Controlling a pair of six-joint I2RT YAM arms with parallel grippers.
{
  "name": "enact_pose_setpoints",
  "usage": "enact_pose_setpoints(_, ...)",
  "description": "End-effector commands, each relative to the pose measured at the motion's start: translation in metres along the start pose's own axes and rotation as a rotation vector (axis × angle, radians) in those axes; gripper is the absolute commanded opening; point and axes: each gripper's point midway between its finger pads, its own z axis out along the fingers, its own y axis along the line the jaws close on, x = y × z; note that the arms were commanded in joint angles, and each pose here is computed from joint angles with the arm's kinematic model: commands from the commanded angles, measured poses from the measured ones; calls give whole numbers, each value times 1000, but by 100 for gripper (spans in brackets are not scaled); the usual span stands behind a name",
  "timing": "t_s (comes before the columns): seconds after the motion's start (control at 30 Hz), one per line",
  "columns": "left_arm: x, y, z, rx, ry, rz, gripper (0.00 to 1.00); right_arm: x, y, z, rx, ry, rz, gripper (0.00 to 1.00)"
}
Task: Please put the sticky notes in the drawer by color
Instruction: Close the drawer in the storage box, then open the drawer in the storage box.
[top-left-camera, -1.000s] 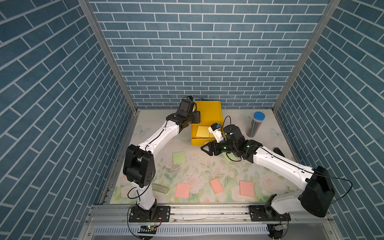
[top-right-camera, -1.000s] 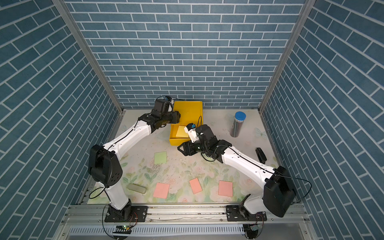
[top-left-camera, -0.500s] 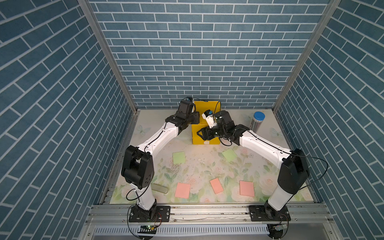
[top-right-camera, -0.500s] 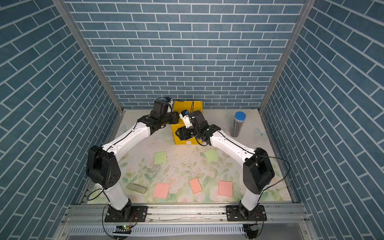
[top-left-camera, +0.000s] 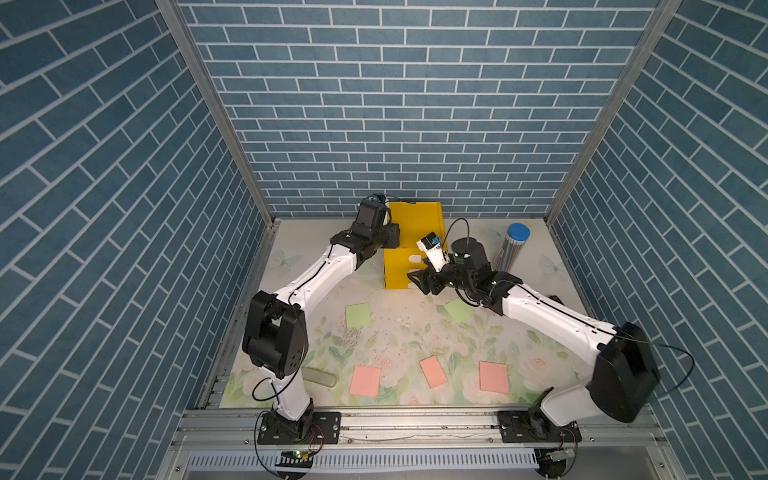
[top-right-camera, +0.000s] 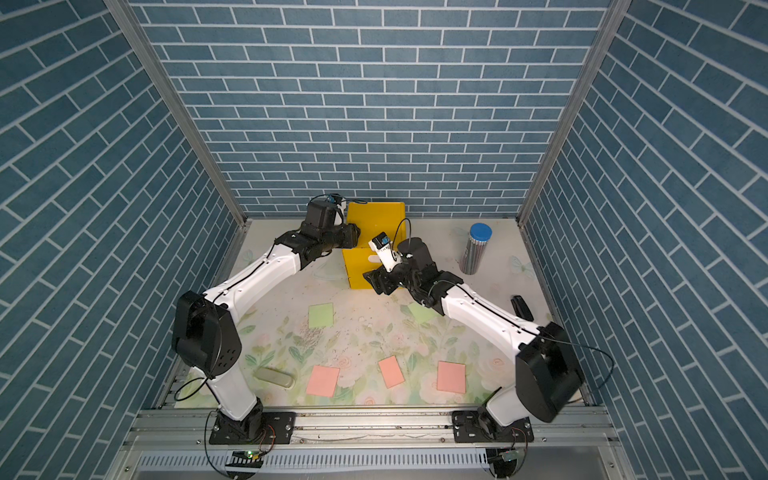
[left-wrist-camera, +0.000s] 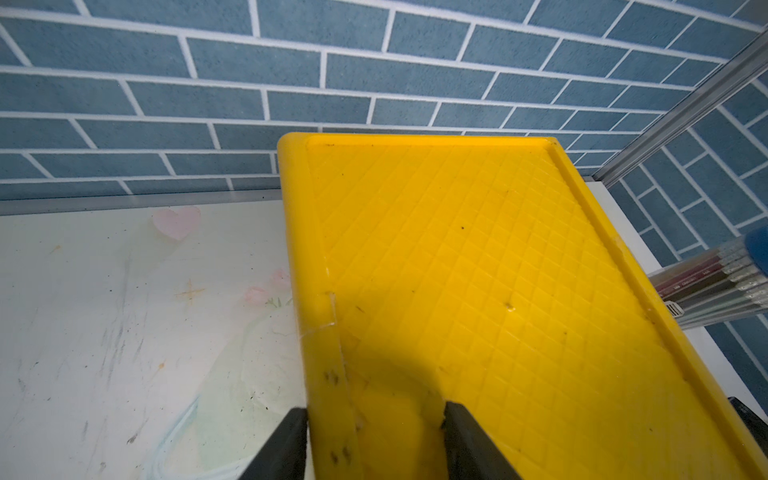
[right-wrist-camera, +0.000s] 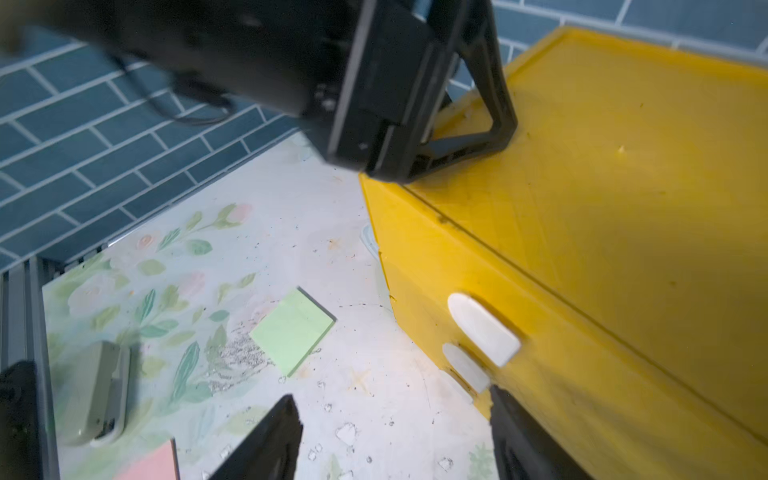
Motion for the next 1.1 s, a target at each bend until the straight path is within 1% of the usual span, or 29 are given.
enact_pose_setpoints(0.0,45,7,15,-9,150,22,61,-20,13,-25,-2,-177,-323,81)
enact_pose_setpoints(0.07,43,5,15,-3,145,19,66,-6,11,-25,22,-163,-426,82)
enact_pose_setpoints(0.13,41,5,14,0,137,10,73,14,3,-15,41,-100,-498,82)
enact_pose_setpoints(0.2,39,4,14,2,134,5,78,30,-5,-1,54,-33,-555,81)
enact_pose_setpoints(0.3,39,6,14,-12,134,4,83,33,-22,15,117,0,-573,81)
enact_pose_setpoints(0.37,41,8,15,-16,139,3,85,33,-24,25,111,13,-576,81)
enact_pose_setpoints(0.47,43,9,14,-19,140,7,85,39,-25,41,74,51,-601,81)
enact_pose_setpoints(0.57,45,8,14,-18,142,11,84,40,-30,51,90,68,-624,80)
enact_pose_setpoints(0.63,45,7,15,-7,144,10,82,42,-32,55,92,84,-632,79)
enact_pose_setpoints(0.77,48,6,17,1,146,7,80,61,-35,65,69,154,-649,79)
enact_pose_setpoints(0.87,47,7,17,-3,137,1,79,70,-34,71,52,176,-649,78)
enact_pose_setpoints(0.97,47,9,16,-11,137,2,79,73,-40,76,75,191,-654,77)
enact_pose_setpoints(1.07,49,10,16,-16,136,2,79,83,-46,84,76,246,-664,76)
